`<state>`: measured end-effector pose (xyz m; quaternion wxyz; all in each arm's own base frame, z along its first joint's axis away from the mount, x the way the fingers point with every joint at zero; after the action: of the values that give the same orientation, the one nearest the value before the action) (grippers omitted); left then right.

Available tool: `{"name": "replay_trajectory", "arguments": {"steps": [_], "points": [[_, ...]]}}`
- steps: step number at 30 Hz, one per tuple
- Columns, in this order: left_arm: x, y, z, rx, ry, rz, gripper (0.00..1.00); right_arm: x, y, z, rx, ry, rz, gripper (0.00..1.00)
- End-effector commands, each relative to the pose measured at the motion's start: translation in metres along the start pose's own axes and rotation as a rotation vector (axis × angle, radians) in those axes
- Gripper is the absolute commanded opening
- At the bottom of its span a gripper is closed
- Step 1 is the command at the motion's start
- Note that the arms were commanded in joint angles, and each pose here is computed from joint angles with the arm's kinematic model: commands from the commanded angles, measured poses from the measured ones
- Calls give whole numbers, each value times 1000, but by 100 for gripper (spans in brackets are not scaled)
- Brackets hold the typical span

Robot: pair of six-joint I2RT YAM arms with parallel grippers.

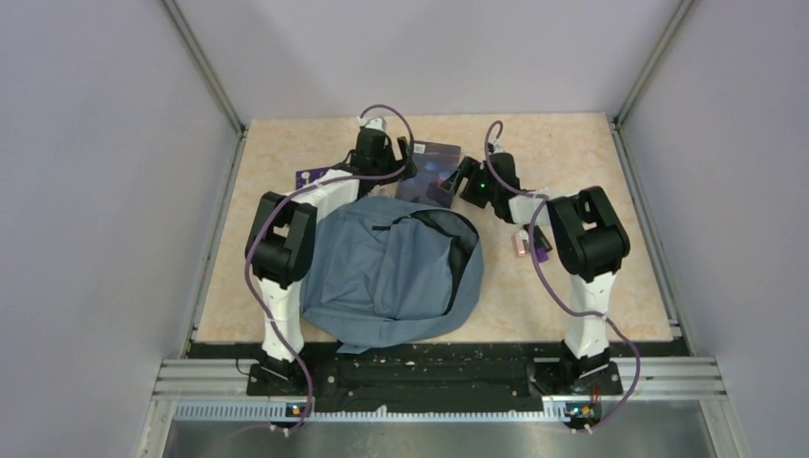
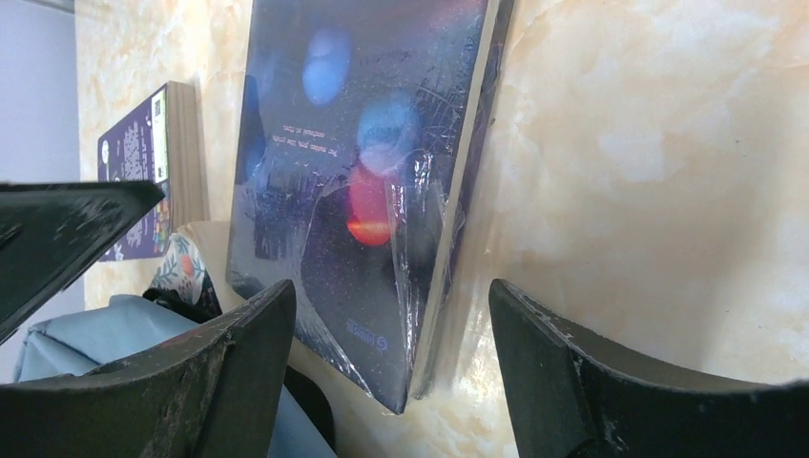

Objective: Pack the student bag
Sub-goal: Pick up the book from the center of the board.

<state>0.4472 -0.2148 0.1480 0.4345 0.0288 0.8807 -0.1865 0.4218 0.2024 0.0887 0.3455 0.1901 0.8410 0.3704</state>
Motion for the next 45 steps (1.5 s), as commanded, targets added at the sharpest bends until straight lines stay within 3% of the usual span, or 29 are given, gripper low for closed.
{"name": "replay_trajectory", "arguments": {"steps": [1,16,30,37,45], "points": [[0,15,21,-69,29,-5,96,7,-11,-1,92,47,-48,73],[24,-6,45,251,108,-163,94,26,-6,15,67,147,-55,70],[-19,-50,-26,579,-139,-250,93,38,-11,20,54,212,-42,66],[-17,-61,-46,622,-180,-266,93,47,-6,24,0,275,-74,60],[6,-60,-36,627,-129,-305,90,57,5,27,-39,314,-118,58]]}}
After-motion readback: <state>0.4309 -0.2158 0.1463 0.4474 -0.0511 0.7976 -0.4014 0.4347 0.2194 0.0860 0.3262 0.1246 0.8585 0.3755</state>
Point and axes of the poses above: each gripper's point midway between its finger pads, its own z axis out along the fingers, its own y axis along the line the jaws close on, x = y × z, the point moved 8 cm from there along -z, back along the fingers, and after that the axes turned 11 degrees about z, right-handed, at the moved point
